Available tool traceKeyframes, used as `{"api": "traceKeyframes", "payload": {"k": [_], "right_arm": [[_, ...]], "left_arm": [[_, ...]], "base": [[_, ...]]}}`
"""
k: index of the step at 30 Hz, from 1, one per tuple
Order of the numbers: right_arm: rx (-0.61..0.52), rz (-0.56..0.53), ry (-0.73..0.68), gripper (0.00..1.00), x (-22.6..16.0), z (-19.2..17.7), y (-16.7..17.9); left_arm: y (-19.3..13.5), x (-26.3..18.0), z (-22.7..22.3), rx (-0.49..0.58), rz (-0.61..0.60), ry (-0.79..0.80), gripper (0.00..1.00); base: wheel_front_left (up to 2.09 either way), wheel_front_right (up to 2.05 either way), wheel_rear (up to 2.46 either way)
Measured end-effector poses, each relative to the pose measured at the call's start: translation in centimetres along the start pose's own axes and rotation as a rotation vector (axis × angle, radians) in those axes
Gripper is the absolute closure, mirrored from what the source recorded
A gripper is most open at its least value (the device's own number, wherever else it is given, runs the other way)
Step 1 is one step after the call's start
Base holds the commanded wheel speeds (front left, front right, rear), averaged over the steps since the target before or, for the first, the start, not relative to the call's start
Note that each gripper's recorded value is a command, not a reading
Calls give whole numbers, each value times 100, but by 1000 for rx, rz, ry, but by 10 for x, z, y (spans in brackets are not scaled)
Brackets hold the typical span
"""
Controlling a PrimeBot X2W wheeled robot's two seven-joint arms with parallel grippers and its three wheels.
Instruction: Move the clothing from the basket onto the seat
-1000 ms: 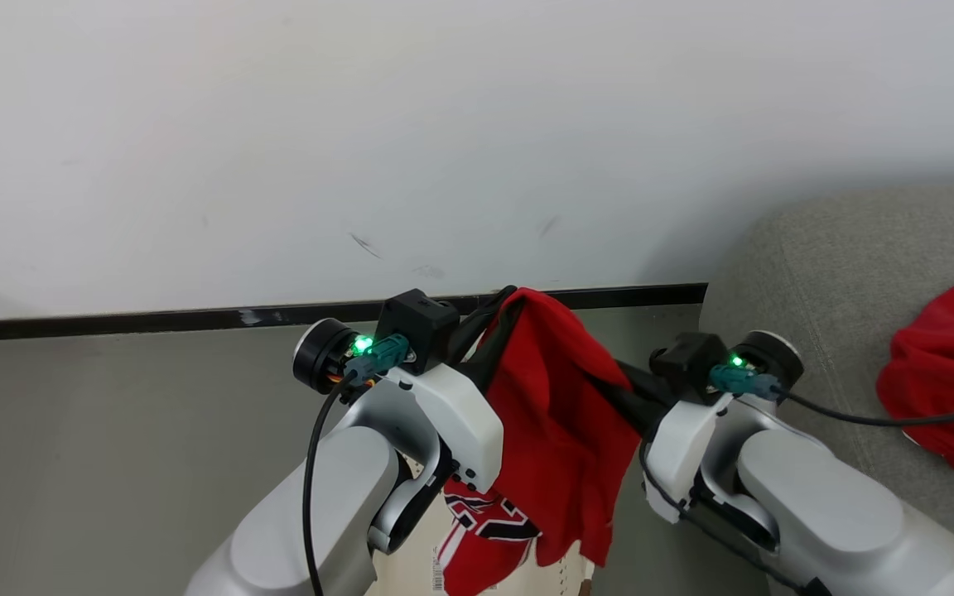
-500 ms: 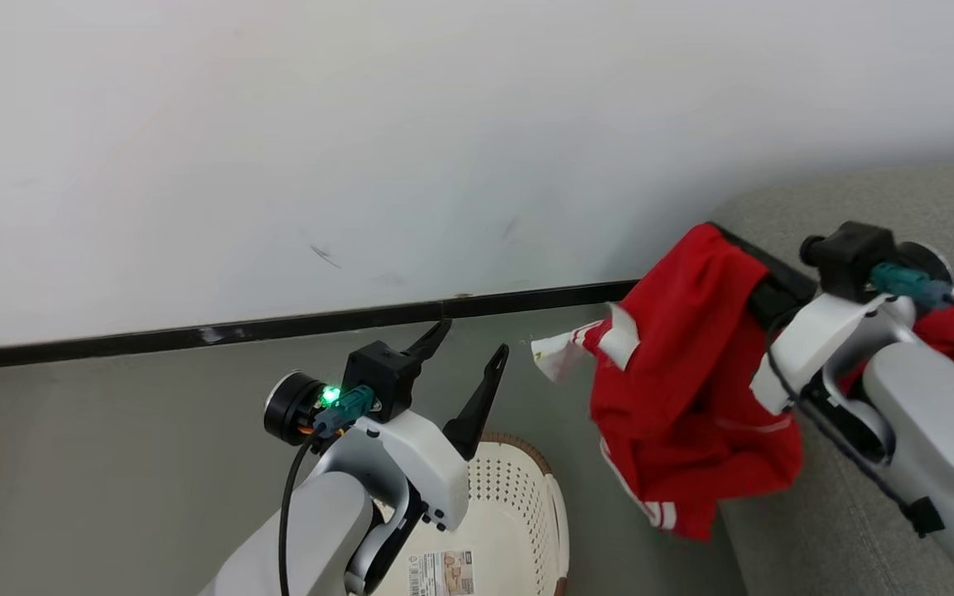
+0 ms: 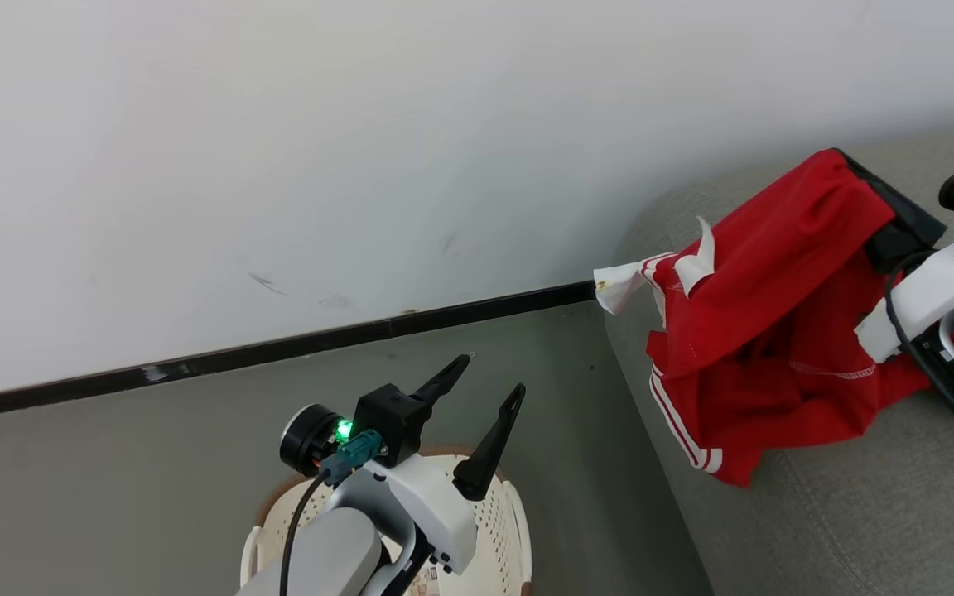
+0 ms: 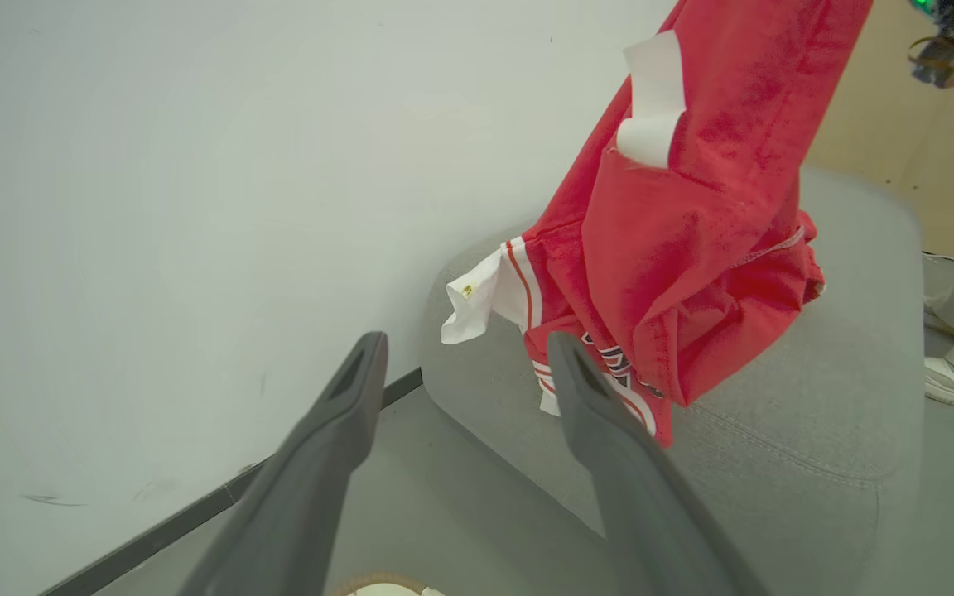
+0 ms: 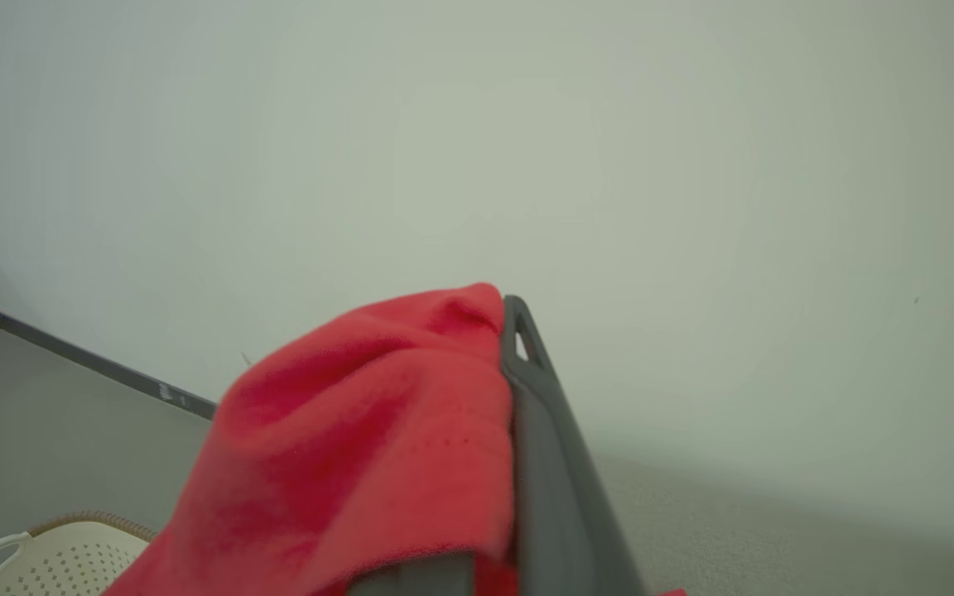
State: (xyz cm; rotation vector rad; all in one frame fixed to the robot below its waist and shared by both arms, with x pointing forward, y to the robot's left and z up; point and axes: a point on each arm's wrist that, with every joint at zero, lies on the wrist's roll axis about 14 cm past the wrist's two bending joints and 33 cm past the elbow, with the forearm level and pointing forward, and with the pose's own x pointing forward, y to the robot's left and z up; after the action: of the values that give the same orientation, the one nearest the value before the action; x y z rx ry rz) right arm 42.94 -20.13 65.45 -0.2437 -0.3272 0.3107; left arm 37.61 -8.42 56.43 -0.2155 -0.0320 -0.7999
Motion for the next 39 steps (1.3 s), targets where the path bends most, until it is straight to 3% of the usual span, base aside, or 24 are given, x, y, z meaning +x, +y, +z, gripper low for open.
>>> {"api": "traceKeyframes", "payload": {"k": [11,18,34,39], "right_arm": [[33,-114,66,100,-48,-17,-31],[82,-172,76,100,-55,-20,-45],[-88,-422,-144,100,-2,103,-185],[-151,-492,-125,100,1,109,-217]], "left_arm": [[-29,5,-12,-21,-87,11,0],[-40,8,-23,-47,-122,35,0],[-17,17,-39,-48,-97,55,0],[-8,19,-43,-49,-90,63,0]], "base": [[0,0,0],[0,0,0],[0,0,0],[0,0,0]]}}
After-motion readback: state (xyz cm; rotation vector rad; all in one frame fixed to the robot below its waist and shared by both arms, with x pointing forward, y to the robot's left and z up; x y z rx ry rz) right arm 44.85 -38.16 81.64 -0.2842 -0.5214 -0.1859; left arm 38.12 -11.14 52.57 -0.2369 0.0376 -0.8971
